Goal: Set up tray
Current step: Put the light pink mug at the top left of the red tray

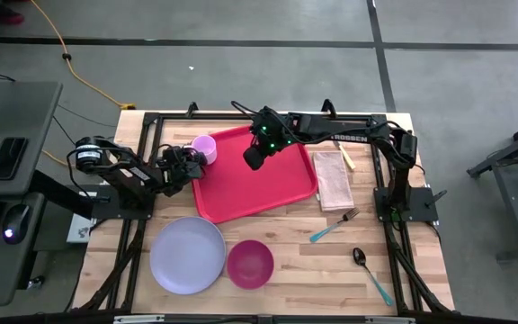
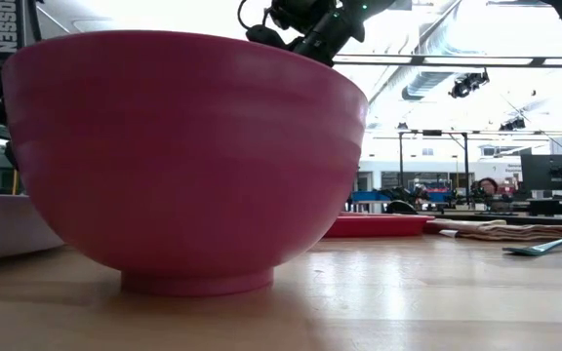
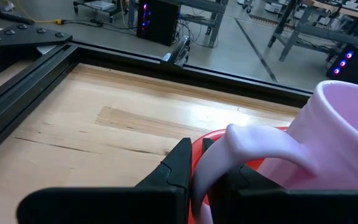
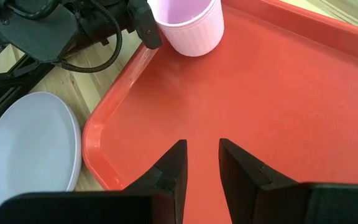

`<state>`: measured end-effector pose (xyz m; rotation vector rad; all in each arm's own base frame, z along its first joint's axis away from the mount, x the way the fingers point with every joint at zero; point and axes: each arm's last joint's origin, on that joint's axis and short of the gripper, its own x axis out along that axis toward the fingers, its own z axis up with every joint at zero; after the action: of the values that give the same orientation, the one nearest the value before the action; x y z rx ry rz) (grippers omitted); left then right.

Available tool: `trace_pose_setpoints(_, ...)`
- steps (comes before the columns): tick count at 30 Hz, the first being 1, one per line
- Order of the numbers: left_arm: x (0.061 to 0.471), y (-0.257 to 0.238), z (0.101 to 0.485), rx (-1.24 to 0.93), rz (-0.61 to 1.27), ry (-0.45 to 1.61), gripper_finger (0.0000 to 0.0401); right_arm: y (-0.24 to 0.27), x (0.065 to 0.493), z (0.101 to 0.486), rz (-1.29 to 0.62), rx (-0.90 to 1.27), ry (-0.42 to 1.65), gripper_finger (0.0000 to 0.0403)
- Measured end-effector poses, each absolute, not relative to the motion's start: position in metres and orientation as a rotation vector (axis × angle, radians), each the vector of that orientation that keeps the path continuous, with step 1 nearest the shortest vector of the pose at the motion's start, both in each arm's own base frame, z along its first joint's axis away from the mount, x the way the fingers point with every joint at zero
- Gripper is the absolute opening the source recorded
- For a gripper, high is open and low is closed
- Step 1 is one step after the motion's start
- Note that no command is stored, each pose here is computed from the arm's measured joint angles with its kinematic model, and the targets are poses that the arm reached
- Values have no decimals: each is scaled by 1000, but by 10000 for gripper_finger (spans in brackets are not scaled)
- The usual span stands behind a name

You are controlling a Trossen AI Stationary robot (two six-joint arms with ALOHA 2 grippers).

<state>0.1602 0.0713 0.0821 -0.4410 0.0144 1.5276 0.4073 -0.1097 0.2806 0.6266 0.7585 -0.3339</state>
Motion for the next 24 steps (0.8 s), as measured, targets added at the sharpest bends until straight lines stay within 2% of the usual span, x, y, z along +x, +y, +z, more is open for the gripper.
trace_pose_setpoints(7, 160, 71, 82, -442, 1527, 14, 76, -110, 407, 281, -334, 627, 758, 71)
trace_pose_setpoints(16, 160, 71, 82, -445, 1524, 16, 156, -110, 407, 280, -334, 625, 761, 71)
trace_pose_setpoints(24, 161, 71, 83, -426, 1521, 31, 189, -109, 406, 279, -338, 626, 780, 71)
